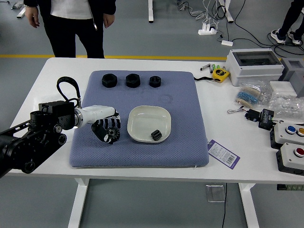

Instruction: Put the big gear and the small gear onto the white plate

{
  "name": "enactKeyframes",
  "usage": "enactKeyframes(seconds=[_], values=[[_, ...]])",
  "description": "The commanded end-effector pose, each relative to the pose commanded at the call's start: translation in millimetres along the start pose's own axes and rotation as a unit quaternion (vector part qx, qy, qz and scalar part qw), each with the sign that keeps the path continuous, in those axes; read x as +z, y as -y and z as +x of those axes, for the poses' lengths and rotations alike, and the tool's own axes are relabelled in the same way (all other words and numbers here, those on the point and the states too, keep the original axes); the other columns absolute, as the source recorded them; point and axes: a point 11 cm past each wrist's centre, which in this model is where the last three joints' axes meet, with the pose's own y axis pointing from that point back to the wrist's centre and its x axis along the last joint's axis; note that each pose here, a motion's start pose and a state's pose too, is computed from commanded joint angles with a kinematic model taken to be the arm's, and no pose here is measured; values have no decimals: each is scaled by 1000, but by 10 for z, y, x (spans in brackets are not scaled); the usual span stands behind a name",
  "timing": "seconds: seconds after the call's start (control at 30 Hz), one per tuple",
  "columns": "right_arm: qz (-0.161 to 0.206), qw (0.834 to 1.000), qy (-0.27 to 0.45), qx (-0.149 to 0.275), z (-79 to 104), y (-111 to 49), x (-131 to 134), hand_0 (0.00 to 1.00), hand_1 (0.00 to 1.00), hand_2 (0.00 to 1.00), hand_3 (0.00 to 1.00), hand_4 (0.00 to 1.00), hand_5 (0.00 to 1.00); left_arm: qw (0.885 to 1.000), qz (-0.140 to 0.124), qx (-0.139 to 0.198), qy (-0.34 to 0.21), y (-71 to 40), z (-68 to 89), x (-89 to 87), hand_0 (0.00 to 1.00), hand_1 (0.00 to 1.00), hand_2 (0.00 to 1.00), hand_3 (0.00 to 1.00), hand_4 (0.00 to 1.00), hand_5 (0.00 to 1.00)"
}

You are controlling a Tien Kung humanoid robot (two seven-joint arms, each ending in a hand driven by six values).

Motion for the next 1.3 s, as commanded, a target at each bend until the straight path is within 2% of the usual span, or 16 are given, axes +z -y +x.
enactKeyframes(seconds=[0.33, 0.37, 0.53, 0.57, 0.73, 0.77, 1.13, 1.17, 1.3], values=[[-2, 1000, -1, 1, 10, 3, 22, 662, 650, 729, 592, 791, 718, 1000, 0, -2, -2, 32, -53, -6, 432, 468, 525, 581, 972, 173], [-2, 1000, -1, 1, 11, 3, 24, 662, 650, 729, 592, 791, 719, 1000, 0, -3, -2, 33, -54, -6, 410, 454, 515, 574, 812, 116], [-3, 1000, -2, 2, 16, 4, 38, 662, 650, 729, 592, 791, 719, 1000, -1, 1, -7, 45, -62, -5, 410, 454, 515, 574, 812, 116], [-3, 1000, -2, 2, 16, 4, 39, 662, 650, 729, 591, 791, 718, 1000, -1, 2, -7, 46, -63, -6, 400, 439, 499, 571, 668, 74], [-4, 1000, -3, 2, 17, 5, 47, 662, 650, 729, 591, 791, 718, 1000, -1, 8, -4, 47, -54, -10, 400, 439, 499, 571, 668, 74], [-4, 1000, -3, 2, 18, 5, 49, 662, 650, 729, 591, 791, 717, 1000, -1, 8, -4, 46, -53, -12, 391, 423, 479, 548, 640, 2], [-5, 1000, -2, 3, 23, 6, 63, 661, 650, 729, 591, 791, 717, 1000, 5, 2, 4, 36, -60, -50, 387, 407, 470, 540, 660, 2], [-5, 1000, -2, 3, 23, 6, 61, 662, 650, 729, 591, 791, 717, 1000, 7, 1, 6, 34, -56, -53, 346, 327, 384, 468, 517, 2], [-5, 1000, 0, 2, 20, 6, 58, 662, 650, 729, 591, 791, 717, 1000, 9, 2, 9, 25, -32, -62, 346, 327, 384, 468, 517, 2]])
